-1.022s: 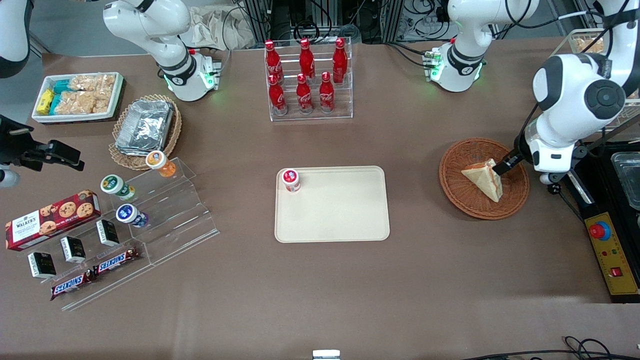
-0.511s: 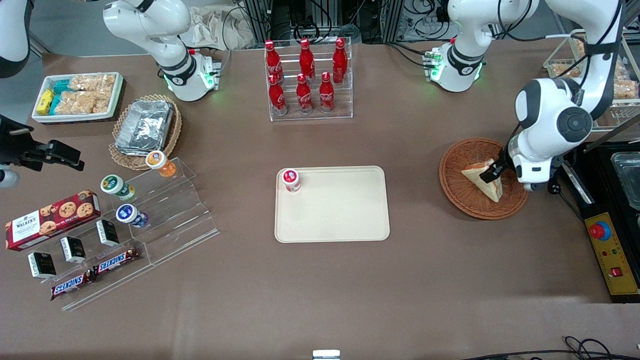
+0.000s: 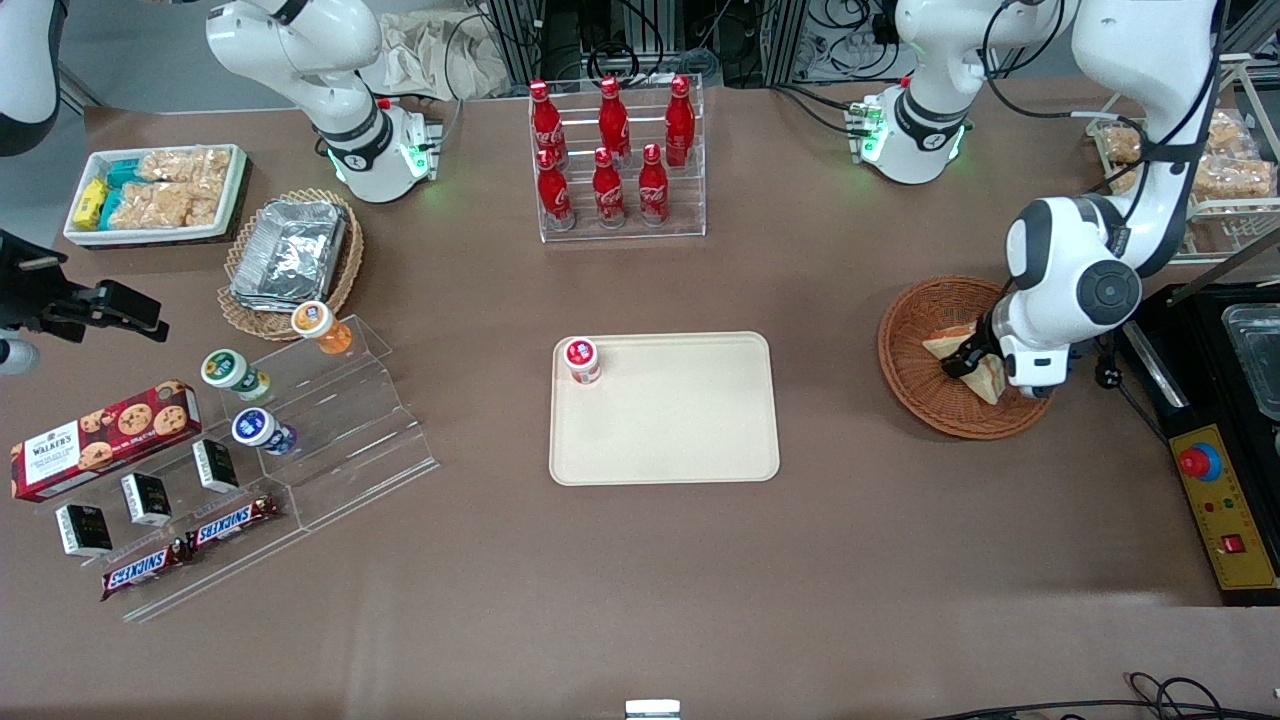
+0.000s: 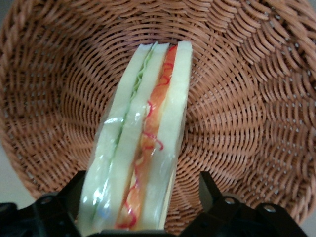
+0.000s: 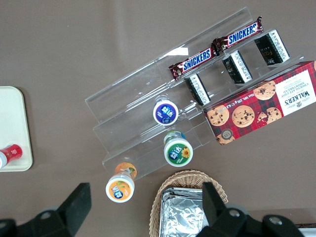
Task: Place sandwich from basket to tray
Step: 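Lower the left gripper, close on the sandwich and lift it, then carry the sandwich with the left gripper over the beige tray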
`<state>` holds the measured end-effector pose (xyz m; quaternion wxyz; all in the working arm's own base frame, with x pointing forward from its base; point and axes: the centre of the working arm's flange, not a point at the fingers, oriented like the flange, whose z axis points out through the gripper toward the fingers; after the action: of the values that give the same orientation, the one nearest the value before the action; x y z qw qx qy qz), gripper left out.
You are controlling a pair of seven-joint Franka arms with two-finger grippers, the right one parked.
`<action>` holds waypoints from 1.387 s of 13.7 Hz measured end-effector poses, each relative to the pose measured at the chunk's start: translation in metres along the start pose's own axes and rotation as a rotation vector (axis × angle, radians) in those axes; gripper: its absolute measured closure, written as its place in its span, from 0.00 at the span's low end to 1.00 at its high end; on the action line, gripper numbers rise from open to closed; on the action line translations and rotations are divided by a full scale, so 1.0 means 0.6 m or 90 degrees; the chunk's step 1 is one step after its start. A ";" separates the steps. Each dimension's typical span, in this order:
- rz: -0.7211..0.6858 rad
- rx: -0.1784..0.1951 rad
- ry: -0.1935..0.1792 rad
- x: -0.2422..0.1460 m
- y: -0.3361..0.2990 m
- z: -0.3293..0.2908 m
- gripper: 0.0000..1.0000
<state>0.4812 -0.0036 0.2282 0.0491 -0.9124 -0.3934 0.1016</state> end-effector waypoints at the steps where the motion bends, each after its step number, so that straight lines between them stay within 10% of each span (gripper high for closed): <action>1: -0.006 0.000 0.000 0.002 0.001 0.002 0.03; 6: -0.019 -0.011 0.009 0.006 0.004 -0.015 0.55; 19: 0.052 -0.019 0.012 -0.027 0.011 -0.377 0.77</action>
<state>0.5259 -0.0222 0.4498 0.0349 -0.9292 -0.3569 0.0892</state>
